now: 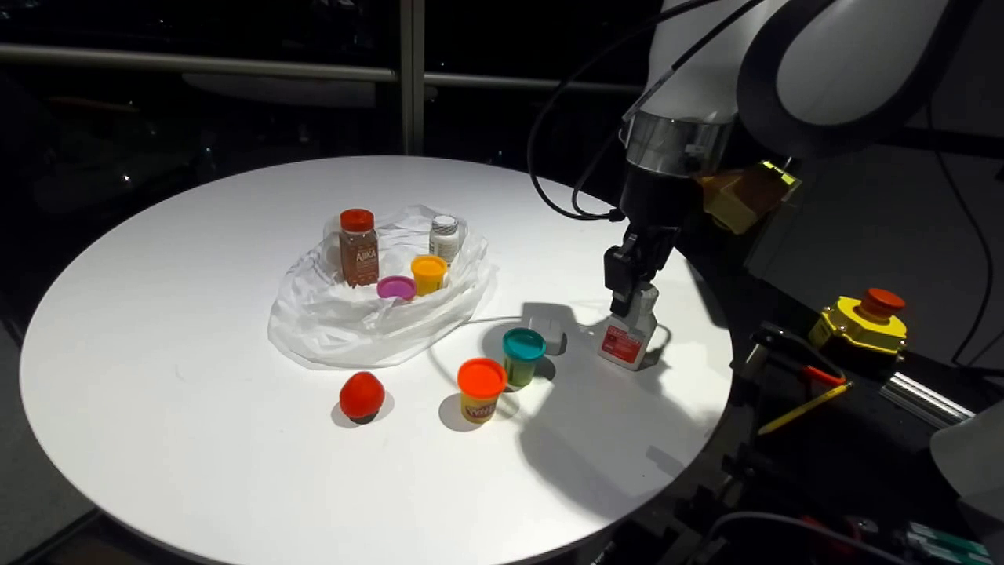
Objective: Pick up the bottles and small containers from the table and put them in the plastic bag.
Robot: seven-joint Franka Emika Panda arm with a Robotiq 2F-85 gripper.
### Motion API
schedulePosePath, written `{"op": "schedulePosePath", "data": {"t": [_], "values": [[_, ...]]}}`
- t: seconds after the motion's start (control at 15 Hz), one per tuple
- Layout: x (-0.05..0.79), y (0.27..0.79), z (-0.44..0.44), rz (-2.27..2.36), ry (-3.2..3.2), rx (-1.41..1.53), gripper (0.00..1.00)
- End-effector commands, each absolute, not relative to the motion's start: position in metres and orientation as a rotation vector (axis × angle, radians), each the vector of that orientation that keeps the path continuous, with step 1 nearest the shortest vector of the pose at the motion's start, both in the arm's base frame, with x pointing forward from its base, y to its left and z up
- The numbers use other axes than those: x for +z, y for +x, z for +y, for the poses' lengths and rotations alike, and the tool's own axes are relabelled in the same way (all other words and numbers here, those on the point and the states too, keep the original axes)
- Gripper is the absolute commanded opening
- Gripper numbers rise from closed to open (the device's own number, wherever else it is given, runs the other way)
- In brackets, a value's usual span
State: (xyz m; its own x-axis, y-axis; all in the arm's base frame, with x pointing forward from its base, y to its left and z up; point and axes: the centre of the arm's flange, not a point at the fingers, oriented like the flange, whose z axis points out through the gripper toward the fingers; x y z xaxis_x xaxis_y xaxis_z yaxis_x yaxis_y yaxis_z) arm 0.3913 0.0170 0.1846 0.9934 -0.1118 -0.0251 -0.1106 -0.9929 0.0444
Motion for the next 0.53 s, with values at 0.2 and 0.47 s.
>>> {"op": "schedulePosePath", "data": {"t": [0.2,0.47], "values": [[0.219,0.407,0.039,-0.366,3.021,-0.038,0.18],[0.247,0.440,0.058,-0.436,3.007,-0.022,0.18]]}}
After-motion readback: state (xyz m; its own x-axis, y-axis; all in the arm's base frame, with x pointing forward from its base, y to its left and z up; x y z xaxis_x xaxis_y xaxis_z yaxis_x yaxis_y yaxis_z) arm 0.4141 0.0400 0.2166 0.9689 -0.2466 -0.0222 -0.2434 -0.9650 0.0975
